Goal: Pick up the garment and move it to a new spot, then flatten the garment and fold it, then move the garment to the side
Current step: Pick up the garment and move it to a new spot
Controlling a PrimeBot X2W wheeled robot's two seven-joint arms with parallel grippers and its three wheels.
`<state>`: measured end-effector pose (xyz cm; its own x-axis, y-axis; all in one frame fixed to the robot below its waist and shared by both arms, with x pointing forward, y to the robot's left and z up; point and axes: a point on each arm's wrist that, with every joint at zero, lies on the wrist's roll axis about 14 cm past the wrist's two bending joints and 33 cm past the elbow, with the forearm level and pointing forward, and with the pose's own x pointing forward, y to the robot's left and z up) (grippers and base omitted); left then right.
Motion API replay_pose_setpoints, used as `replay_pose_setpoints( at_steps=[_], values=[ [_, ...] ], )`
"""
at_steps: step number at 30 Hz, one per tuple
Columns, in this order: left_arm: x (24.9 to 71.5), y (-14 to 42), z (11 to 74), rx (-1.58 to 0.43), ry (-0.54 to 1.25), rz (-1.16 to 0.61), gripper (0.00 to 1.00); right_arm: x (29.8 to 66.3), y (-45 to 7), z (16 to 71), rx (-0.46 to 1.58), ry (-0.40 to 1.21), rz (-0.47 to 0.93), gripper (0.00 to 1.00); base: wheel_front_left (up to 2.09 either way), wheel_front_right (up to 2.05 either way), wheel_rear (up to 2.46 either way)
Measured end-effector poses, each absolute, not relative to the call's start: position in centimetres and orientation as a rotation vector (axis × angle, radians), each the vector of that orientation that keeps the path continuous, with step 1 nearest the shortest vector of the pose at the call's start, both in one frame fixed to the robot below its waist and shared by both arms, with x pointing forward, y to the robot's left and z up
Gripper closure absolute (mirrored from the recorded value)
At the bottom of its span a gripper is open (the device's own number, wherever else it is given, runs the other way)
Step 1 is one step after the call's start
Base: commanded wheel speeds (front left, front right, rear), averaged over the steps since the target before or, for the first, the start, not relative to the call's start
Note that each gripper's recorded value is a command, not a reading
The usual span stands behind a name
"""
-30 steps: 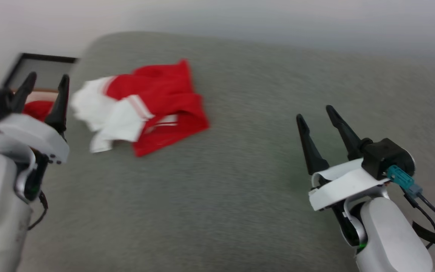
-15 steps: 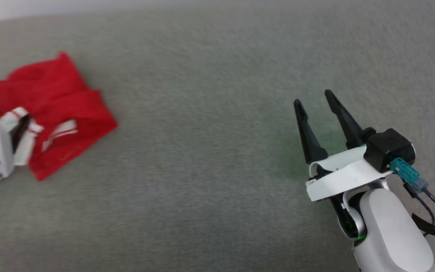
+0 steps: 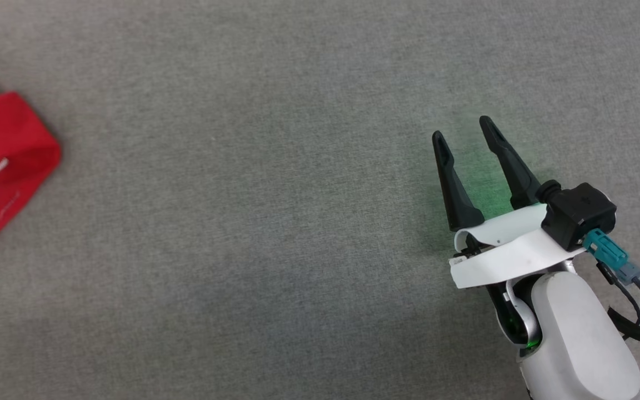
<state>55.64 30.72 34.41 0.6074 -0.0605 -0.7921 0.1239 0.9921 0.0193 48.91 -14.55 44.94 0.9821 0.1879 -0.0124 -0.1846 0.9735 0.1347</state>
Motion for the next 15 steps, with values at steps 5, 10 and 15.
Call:
replay_pose_setpoints(
  at_steps=[5, 10, 15],
  values=[
    [56.6, 29.5, 34.5, 0.02, 0.87, -0.119, 1.0, 49.0, -15.0, 45.1, 0.126, 0.019, 0.18, 0.0, 0.0, 0.0, 0.0],
    [58.2, 28.6, 37.2, 0.006, 0.675, -0.117, 1.0, 48.8, -14.8, 46.3, 0.131, -0.003, 0.182, 0.0, 0.0, 0.0, 0.0],
    [59.0, 23.2, 41.0, 0.001, 0.5, -0.252, 1.0, 47.8, -15.1, 47.7, 0.153, -0.026, 0.168, 0.0, 0.0, 0.0, 0.0]
  ],
)
